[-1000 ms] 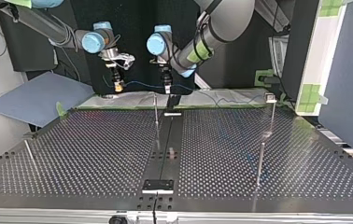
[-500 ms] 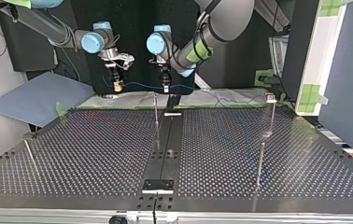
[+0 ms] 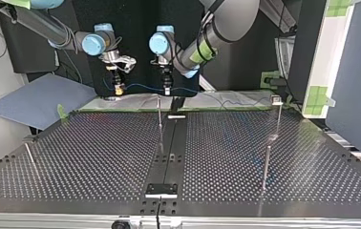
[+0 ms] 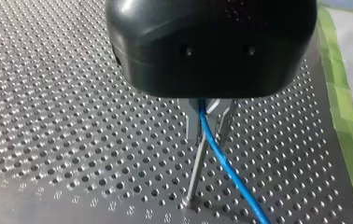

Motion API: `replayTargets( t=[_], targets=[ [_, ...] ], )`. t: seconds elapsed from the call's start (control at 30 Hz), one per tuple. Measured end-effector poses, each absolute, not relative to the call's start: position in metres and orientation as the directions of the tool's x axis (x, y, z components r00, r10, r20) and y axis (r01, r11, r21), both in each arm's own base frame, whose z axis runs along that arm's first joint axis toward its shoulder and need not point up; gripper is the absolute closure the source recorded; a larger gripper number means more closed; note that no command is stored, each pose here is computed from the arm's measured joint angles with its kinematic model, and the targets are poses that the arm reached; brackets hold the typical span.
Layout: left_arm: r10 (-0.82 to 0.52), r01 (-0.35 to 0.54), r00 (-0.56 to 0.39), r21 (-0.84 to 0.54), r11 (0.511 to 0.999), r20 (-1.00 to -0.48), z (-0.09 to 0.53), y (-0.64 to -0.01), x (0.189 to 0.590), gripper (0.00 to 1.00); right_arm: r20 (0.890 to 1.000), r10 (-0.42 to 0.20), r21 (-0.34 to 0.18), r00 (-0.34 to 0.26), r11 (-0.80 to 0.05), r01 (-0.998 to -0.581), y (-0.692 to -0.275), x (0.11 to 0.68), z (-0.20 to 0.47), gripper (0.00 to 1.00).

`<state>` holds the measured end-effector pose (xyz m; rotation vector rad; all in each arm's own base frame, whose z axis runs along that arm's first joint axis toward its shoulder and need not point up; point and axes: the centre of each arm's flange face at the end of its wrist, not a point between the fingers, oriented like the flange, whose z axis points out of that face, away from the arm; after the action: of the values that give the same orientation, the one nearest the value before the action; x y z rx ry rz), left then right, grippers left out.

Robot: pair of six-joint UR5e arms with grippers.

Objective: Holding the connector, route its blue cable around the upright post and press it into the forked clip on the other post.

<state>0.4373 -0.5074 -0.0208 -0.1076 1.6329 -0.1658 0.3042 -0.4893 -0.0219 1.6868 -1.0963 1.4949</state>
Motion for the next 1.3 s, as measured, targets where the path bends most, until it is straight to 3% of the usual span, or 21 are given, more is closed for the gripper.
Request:
replayTargets(
  t=[1.3],
  targets=[
    [-0.268, 0.075, -0.096, -0.276, 0.958, -0.959, -0.035, -0.517, 0.469, 1.00, 0.984, -0.179, -0.075, 0.007, -0.446, -0.892, -0.508, 0.298, -0.016, 1.00]
  ],
)
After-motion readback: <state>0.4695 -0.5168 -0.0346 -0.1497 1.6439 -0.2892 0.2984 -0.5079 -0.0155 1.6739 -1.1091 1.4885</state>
